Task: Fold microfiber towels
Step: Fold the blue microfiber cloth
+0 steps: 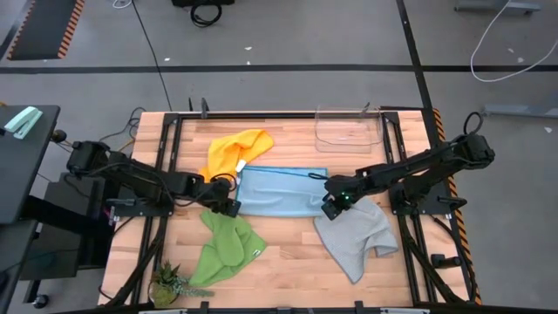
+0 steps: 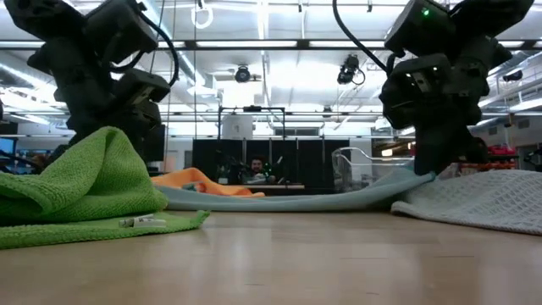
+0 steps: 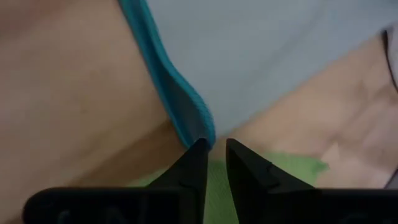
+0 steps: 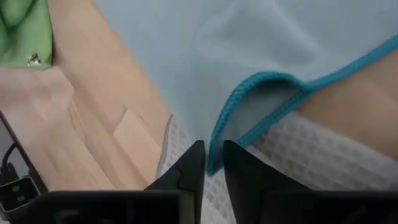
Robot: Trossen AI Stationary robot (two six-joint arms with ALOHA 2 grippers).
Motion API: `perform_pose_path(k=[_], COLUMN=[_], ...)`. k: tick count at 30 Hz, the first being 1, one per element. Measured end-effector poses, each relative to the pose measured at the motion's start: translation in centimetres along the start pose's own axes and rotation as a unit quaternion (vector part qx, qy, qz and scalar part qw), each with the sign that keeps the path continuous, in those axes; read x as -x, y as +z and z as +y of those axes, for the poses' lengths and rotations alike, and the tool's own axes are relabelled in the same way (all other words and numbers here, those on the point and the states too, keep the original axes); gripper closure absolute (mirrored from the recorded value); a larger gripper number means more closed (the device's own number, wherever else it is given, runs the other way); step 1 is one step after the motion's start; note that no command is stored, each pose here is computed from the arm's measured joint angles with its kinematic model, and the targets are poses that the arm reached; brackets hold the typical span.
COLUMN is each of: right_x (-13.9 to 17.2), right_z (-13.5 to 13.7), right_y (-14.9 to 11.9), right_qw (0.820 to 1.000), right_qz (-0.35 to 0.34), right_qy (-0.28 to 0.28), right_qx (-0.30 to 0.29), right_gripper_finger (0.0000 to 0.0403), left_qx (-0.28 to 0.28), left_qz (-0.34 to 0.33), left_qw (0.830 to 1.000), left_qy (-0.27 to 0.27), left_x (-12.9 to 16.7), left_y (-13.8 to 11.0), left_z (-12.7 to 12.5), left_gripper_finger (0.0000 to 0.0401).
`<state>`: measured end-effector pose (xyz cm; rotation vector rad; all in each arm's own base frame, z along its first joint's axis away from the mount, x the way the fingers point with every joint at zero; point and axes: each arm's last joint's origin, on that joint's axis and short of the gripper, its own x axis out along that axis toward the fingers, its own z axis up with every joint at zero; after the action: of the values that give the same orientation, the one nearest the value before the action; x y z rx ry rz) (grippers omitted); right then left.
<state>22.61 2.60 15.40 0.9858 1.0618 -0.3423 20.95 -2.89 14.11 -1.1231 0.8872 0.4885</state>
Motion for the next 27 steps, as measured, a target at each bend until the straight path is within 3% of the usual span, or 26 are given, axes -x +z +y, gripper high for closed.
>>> perform_pose_path(k=[6,14,20,27], right_x=[0.0,2.3,5.2,4.7], right_z=[0.1,0.4,-0.9,-3.1], right_y=[-0.3,-0.4,1.6,4.5], right_qw=[1.000,0.999,0.990,0.986], right_qz=[-0.001,-0.005,-0.126,-0.133], right_qy=[-0.010,-0.035,-0.066,-0.102], right_qx=[-0.002,0.009,-0.003,-0.015], right_gripper_finger=[0.0292,0.0261,0.0262,0.0335], left_qx=[-0.005,-0.065,-0.064,-0.071], left_qz=[-0.010,-0.068,-0.090,-0.075], left_qw=[0.999,0.987,0.991,0.994], left_qy=[-0.039,-0.130,-0.076,-0.028], left_x=[0.1,3.2,2.7,0.0], left_y=[0.2,3.4,5.9,6.8], left_z=[-1.0,-5.8,-5.3,-4.2], left_gripper_finger=[0.0316,0.0322,0.0338,0.0366])
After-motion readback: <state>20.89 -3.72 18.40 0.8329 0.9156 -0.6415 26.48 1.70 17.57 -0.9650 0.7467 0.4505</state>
